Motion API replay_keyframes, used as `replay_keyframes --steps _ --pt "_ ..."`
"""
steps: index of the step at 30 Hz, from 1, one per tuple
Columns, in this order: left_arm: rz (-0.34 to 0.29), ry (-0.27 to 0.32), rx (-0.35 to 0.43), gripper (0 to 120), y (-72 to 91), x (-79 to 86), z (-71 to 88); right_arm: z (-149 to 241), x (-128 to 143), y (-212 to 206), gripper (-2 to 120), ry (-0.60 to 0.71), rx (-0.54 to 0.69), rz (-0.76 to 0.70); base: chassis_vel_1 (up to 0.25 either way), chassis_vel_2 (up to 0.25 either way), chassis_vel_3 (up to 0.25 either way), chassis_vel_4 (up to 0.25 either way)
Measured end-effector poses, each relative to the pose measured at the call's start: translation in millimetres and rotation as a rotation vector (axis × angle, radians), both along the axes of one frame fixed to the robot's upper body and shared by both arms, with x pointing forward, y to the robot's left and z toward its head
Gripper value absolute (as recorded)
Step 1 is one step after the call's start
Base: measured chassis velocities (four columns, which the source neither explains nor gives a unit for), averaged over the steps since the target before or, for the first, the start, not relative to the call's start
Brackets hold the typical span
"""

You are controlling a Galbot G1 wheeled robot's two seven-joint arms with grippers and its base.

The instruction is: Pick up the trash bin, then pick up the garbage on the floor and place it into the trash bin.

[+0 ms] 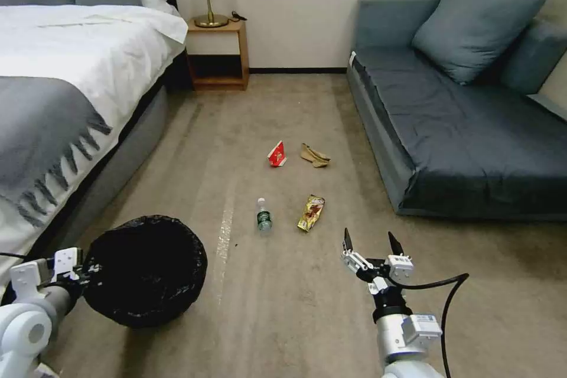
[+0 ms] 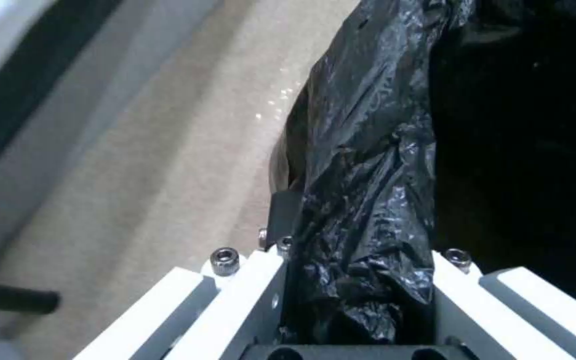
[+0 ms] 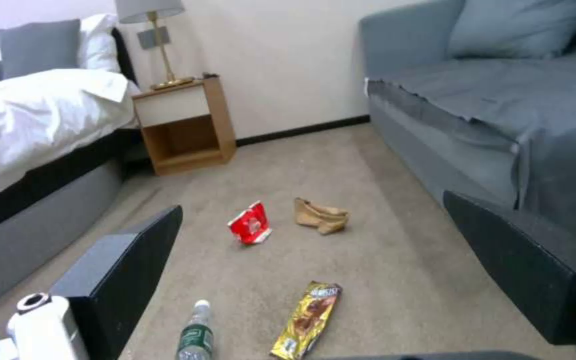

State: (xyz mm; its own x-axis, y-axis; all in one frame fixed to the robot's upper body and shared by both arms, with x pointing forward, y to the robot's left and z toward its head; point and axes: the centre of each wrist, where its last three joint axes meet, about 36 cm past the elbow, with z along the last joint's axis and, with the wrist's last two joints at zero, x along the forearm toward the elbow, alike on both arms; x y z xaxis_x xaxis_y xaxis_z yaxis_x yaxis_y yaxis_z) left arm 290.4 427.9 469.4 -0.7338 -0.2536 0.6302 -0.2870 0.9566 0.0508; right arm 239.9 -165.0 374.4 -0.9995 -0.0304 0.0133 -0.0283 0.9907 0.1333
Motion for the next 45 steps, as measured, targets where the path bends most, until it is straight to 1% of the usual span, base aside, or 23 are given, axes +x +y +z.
replay_keyframes --steps 2,3,4,6,7,11,12,15,24,30,45 --pt "-0.01 0.007 0.05 3 -5.1 -5.7 1.5 -4.4 -0.7 0.4 100 -0.007 -0.014 0.011 0.0 0.0 0.0 0.0" --pt "-0.01 0.007 0.05 3 -5.1 -5.7 1.5 -4.4 -0.7 0.4 100 -0.007 -0.014 0.011 0.0 0.0 0.0 0.0" --pt "-0.011 0.012 0.095 3 -8.3 -10.1 2.0 -8.1 -1.7 1.0 100 -0.009 -0.021 0.022 0.0 0.0 0.0 0.0" --pt "-0.01 0.01 0.123 3 -12.5 -14.4 3.4 -12.5 -3.0 1.8 100 -0.011 -0.026 0.037 0.0 0.0 0.0 0.0" --pt "-0.01 0.01 0.123 3 -12.5 -14.4 3.4 -12.5 -3.0 1.8 100 -0.011 -0.026 0.037 0.0 0.0 0.0 0.0" --pt "-0.014 -0.009 0.126 3 -23.5 -23.7 7.0 -19.6 -7.1 2.3 100 -0.009 -0.034 0.068 0.0 0.0 0.0 0.0" --pt "-0.014 -0.009 0.126 3 -23.5 -23.7 7.0 -19.6 -7.1 2.3 100 -0.009 -0.034 0.068 0.0 0.0 0.0 0.0" --pt "-0.014 -0.038 0.141 3 -33.7 -29.3 11.5 -23.9 -12.3 5.0 100 0.005 -0.032 0.102 0.0 0.0 0.0 0.0" --pt "-0.01 -0.042 0.16 3 -36.3 -34.9 8.2 -29.8 -18.1 5.3 100 0.013 -0.03 0.134 0.0 0.0 0.0 0.0" --pt "-0.009 -0.043 0.152 3 -36.8 -35.4 7.2 -33.7 -18.3 5.2 100 0.018 -0.044 0.14 -0.011 0.007 0.006 -0.012" --pt "0.0 -0.032 0.12 3 -32.8 -36.0 -1.1 -43.9 -19.8 5.3 100 0.03 -0.063 0.143 -0.14 0.149 0.144 -0.135"
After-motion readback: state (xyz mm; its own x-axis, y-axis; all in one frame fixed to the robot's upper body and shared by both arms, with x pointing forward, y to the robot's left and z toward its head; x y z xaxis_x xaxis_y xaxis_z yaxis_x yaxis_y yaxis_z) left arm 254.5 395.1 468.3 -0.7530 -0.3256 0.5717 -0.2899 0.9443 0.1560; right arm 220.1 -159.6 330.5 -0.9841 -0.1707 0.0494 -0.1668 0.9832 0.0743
